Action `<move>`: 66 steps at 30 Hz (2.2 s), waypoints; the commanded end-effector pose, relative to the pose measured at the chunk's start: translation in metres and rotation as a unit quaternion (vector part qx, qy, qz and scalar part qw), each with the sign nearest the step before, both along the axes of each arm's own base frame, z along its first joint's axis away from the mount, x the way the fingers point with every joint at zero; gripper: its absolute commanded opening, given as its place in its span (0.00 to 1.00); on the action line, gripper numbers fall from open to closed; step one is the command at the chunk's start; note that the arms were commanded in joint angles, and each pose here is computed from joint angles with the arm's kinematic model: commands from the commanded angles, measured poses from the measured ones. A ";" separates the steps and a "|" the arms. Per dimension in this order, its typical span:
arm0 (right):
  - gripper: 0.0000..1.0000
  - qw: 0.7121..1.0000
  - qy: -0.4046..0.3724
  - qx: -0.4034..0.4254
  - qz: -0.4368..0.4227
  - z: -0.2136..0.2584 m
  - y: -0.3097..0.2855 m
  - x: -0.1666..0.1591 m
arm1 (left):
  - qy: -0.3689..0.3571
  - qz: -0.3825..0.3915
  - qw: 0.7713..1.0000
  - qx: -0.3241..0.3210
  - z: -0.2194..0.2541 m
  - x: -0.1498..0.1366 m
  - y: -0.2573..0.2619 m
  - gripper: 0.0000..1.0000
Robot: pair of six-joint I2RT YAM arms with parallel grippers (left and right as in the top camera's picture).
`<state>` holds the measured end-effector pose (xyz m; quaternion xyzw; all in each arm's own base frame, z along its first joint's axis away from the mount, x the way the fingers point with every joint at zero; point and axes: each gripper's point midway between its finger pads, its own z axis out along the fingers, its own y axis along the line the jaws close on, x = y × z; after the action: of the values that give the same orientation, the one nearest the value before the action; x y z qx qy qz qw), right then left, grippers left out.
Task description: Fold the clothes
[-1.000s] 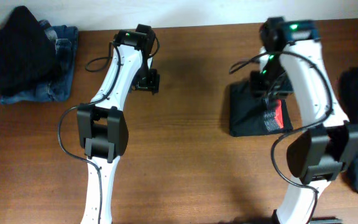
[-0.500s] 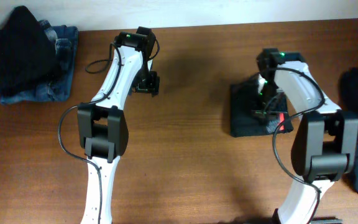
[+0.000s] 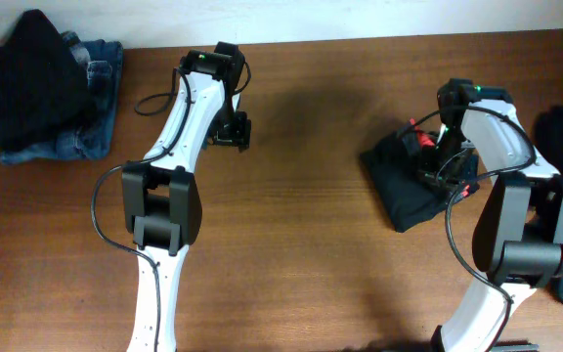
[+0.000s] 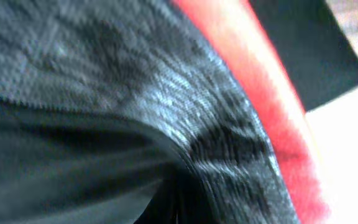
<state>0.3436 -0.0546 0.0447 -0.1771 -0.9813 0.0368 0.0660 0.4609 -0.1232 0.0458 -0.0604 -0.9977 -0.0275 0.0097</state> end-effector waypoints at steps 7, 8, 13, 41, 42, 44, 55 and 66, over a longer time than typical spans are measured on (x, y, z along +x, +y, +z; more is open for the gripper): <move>0.08 1.000 -0.010 -0.012 -0.018 -0.051 -0.001 -0.016 | -0.005 0.001 1.000 -0.004 0.006 0.000 -0.002 0.76; 0.06 0.999 -0.009 -0.014 -0.029 -0.054 -0.001 -0.019 | -0.006 0.001 1.000 -0.004 0.006 0.000 -0.002 0.76; 0.04 0.999 -0.017 -0.013 -0.043 -0.052 0.000 -0.016 | -0.006 0.001 1.000 -0.004 0.006 0.000 -0.002 0.76; 0.13 0.989 -0.135 0.049 -0.021 0.022 0.016 0.050 | -0.010 0.001 1.000 -0.005 0.006 0.002 -0.003 0.76; 0.12 0.990 -0.134 0.048 -0.021 0.014 0.016 0.049 | -0.010 0.001 1.000 -0.005 0.005 0.002 -0.003 0.76; 0.13 0.990 -0.133 0.041 -0.021 -0.004 0.014 0.048 | -0.010 0.001 1.000 -0.005 0.005 0.002 -0.003 0.76; 0.07 0.987 -0.154 0.037 -0.020 -0.014 0.012 0.057 | -0.010 0.001 1.000 -0.005 0.005 0.002 -0.003 0.76; 0.22 0.982 -0.190 0.015 -0.009 0.126 0.005 0.062 | -0.010 0.002 1.000 -0.005 0.005 0.002 -0.002 0.77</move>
<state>0.4009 -0.0415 0.1063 -0.1951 -0.9785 -0.0299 -0.0597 0.4639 -0.1241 0.0452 -0.0603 -0.9978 -0.0261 0.0035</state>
